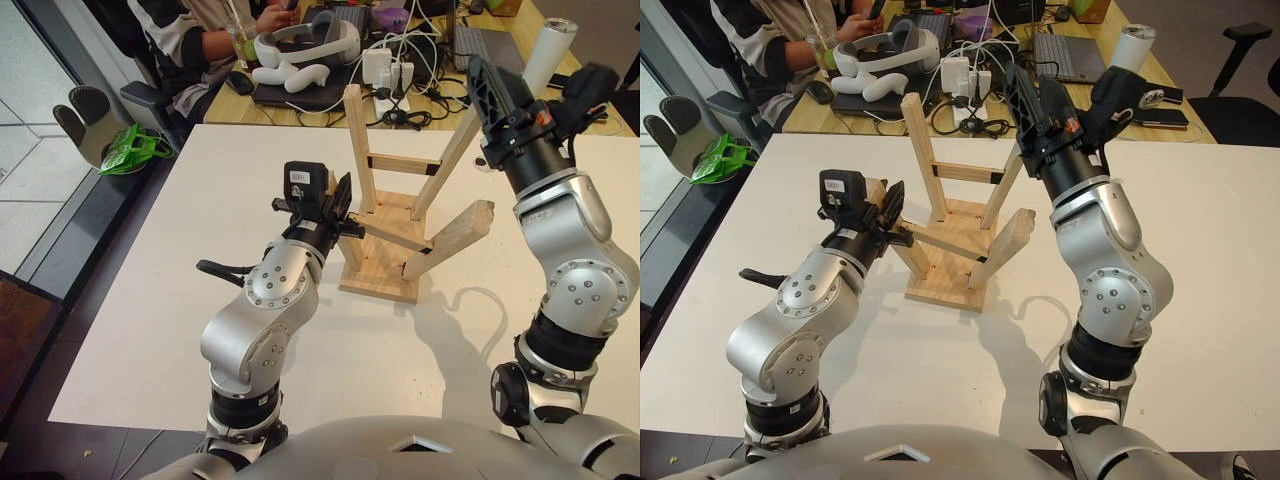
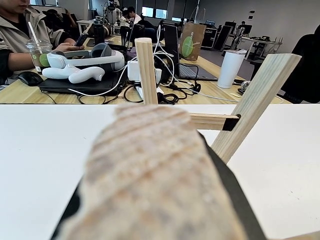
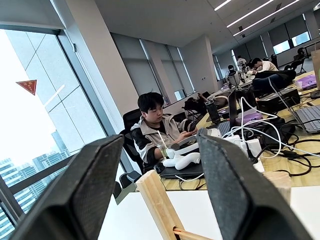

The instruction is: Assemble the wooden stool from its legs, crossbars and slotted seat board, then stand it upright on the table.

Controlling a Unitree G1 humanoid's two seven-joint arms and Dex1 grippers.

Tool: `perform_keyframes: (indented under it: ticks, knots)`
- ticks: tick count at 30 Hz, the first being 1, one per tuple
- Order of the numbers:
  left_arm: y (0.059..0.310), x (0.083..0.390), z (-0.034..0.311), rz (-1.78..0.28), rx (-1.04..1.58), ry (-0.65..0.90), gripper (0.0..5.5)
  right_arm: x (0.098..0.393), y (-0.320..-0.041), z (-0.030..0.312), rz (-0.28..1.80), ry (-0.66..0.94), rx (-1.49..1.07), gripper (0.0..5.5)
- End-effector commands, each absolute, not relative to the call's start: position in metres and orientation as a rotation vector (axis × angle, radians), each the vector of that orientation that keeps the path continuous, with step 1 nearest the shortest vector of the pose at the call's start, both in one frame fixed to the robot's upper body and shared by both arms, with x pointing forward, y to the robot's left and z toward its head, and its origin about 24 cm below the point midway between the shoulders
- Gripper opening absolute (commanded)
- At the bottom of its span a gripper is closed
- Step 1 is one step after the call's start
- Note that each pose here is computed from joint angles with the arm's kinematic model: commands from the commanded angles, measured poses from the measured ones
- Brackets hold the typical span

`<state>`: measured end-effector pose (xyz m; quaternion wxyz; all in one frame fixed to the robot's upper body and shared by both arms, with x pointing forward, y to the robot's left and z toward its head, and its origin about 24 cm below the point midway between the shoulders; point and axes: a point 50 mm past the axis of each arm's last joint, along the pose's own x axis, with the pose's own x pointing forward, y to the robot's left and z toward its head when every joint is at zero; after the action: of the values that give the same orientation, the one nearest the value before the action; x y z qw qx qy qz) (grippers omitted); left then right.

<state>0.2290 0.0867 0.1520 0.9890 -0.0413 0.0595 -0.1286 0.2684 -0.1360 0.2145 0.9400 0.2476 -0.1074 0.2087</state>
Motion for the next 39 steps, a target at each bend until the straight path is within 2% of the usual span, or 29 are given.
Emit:
perform_keyframes:
  ticks: [1, 6, 14, 21, 25, 32, 39]
  knots:
    - [0.091, 0.229, 0.125, -0.234, -0.019, 0.276, 1.01, 0.269, -0.136, 0.213, 0.435, -0.204, 0.477, 2.78]
    - [0.092, 0.228, 0.124, -0.228, -0.015, 0.277, 1.01, 0.272, -0.137, 0.225, 0.457, -0.243, 0.433, 2.78]
    - [0.095, 0.228, 0.122, -0.204, -0.02, 0.284, 1.01, 0.279, -0.17, 0.277, 0.535, -0.404, 0.503, 2.78]
    - [0.095, 0.229, 0.122, -0.19, -0.027, 0.281, 1.01, 0.253, -0.213, 0.278, 1.018, -0.173, 0.468, 2.78]
    - [0.093, 0.228, 0.122, -0.19, -0.028, 0.281, 1.01, 0.232, -0.216, 0.25, 1.164, 0.082, 0.338, 2.78]
    - [0.091, 0.229, 0.122, -0.203, -0.02, 0.278, 1.01, 0.213, -0.199, 0.217, 1.264, 0.246, 0.222, 2.78]
    - [0.091, 0.228, 0.121, -0.21, -0.015, 0.281, 1.01, 0.211, -0.207, 0.204, 1.236, 0.31, 0.096, 2.78]
